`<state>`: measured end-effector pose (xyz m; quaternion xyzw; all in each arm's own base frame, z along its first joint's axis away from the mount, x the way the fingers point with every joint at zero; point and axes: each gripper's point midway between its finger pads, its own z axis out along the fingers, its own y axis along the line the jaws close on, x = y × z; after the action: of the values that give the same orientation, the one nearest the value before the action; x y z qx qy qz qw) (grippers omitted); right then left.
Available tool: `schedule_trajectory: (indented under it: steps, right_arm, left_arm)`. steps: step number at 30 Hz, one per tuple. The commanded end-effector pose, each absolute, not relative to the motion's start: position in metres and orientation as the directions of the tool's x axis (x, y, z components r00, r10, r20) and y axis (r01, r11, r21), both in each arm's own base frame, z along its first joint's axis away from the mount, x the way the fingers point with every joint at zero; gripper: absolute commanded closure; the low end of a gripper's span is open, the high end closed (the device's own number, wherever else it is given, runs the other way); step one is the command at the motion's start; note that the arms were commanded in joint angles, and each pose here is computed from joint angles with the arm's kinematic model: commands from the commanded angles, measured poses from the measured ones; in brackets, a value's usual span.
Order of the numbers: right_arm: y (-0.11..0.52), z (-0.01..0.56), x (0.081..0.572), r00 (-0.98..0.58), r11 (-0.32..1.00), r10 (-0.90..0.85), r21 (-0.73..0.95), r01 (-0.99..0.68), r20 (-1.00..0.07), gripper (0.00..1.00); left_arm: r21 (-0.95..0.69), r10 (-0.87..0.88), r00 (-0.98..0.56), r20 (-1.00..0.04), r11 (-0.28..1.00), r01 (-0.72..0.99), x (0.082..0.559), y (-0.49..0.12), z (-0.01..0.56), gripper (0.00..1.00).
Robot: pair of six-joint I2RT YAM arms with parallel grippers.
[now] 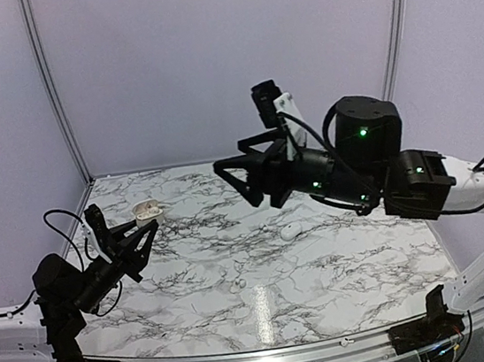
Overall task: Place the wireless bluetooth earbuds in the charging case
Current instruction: Pick up the left earbud from the corner of the board.
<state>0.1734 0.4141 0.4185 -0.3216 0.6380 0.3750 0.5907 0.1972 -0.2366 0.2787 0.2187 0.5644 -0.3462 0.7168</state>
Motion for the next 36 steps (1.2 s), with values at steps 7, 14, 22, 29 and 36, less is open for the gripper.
schedule_trajectory:
  steps: [7, 14, 22, 29, 36]
  right_arm:
    - [0.306, 0.218, 0.144, -0.683, 0.754, -0.303, 0.271, -0.598, -0.665, 0.37]
    - [0.271, 0.138, 0.092, -0.823, 0.829, -0.428, 0.202, -0.522, -0.374, 0.43]
    - [0.233, 0.086, 0.044, -0.905, 0.905, -0.401, 0.088, -0.416, -0.145, 0.48]
    - [0.222, 0.066, 0.039, -0.953, 0.932, -0.255, 0.220, -0.287, -0.163, 0.51]
    - [0.221, 0.045, 0.036, -0.951, 0.938, -0.281, 0.172, -0.301, -0.131, 0.51]
  left_arm:
    - [-0.109, -0.239, 0.065, -0.969, 0.646, 0.755, 0.206, -0.250, 0.278, 1.00]
    - [-0.115, -0.234, 0.047, -0.971, 0.629, 0.769, 0.206, -0.256, 0.276, 1.00]
    - [-0.104, -0.227, 0.054, -0.972, 0.630, 0.770, 0.206, -0.257, 0.276, 1.00]
    - [-0.091, -0.226, 0.068, -0.972, 0.625, 0.775, 0.206, -0.258, 0.280, 1.00]
    - [-0.092, -0.232, 0.073, -0.970, 0.628, 0.773, 0.205, -0.256, 0.282, 1.00]
